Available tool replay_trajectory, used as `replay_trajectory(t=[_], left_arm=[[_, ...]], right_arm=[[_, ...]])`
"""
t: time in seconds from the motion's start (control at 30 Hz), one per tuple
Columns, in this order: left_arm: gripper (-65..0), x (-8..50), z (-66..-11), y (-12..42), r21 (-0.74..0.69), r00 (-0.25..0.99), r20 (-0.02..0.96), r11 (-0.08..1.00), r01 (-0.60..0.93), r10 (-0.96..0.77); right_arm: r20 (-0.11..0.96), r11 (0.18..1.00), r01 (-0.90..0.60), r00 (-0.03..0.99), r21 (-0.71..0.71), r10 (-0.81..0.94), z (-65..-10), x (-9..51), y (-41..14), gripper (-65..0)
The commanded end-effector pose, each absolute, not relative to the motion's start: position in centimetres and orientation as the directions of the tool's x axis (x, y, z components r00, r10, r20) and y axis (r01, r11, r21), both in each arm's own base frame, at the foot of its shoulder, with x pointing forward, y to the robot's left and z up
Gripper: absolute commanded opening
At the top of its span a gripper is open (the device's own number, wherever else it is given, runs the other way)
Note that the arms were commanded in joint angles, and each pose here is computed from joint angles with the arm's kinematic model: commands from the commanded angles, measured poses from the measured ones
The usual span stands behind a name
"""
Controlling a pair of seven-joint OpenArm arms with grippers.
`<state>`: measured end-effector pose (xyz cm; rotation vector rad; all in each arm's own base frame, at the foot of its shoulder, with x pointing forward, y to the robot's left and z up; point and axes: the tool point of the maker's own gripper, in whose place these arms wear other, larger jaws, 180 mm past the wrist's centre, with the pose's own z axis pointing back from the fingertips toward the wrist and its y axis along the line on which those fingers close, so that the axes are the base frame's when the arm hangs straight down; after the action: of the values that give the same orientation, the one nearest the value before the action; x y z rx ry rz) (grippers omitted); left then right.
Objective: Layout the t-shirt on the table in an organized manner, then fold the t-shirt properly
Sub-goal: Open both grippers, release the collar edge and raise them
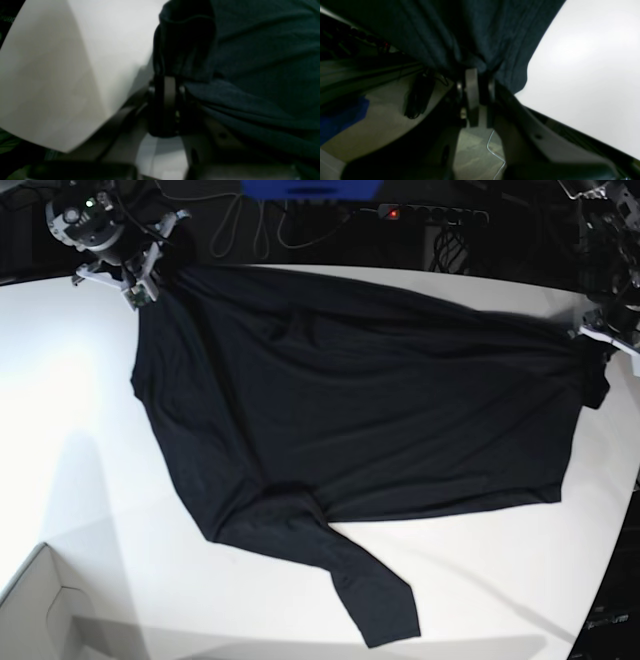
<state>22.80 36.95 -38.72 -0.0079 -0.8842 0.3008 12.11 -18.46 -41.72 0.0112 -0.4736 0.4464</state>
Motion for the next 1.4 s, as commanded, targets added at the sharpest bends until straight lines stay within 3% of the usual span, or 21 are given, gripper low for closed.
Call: replay_trajectory(t=[0.0,0.5,0.77,0.9,1.1,1.23,1.37], left_arm=[[-64.9,23.5,-37.3,37.8,-0.116,0.563,0.790,0.962,-0.249,0.241],[-64.9,22.1,-38.3,37.7,-0.109,0.593,0.768,0.961,-0.254,0.244],[-64.5,19.6,-41.9,37.9,-0.153,0.644,0.691,0.938,-0.311,0.326],[-63.4,19.1,-42.7,37.9,-0.164,0.652,0.675,0.932,-0.324,0.345],[-42.7,19.1,-42.4,37.6,-0.161,0.650,0.682,0.935,-0.315,0.336],[-31.3,17.7,-41.5,38.9,-0.187,0.604,0.692,0.907,-0.377,0.394],[-27.0,16.3,-40.8,40.4,-0.239,0.569,0.666,0.861,-0.449,0.482]], right_arm=[[0.458,0.901,-0.420,0.784,-0.106,0.419,-41.0,12.3,-18.7,-65.0],[0.454,0.900,-0.422,0.784,-0.108,0.422,-40.9,12.0,-18.7,-65.0],[0.459,0.899,-0.424,0.781,-0.106,0.423,-40.9,12.2,-18.5,-65.0],[0.459,0.900,-0.423,0.782,-0.107,0.422,-40.9,12.2,-18.5,-56.3],[0.460,0.902,-0.419,0.783,-0.110,0.419,-40.9,12.3,-18.7,-41.7],[0.469,0.900,-0.420,0.776,-0.115,0.422,-40.5,12.5,-18.6,-39.8],[0.478,0.901,-0.418,0.771,-0.120,0.421,-40.2,12.7,-18.5,-39.7]])
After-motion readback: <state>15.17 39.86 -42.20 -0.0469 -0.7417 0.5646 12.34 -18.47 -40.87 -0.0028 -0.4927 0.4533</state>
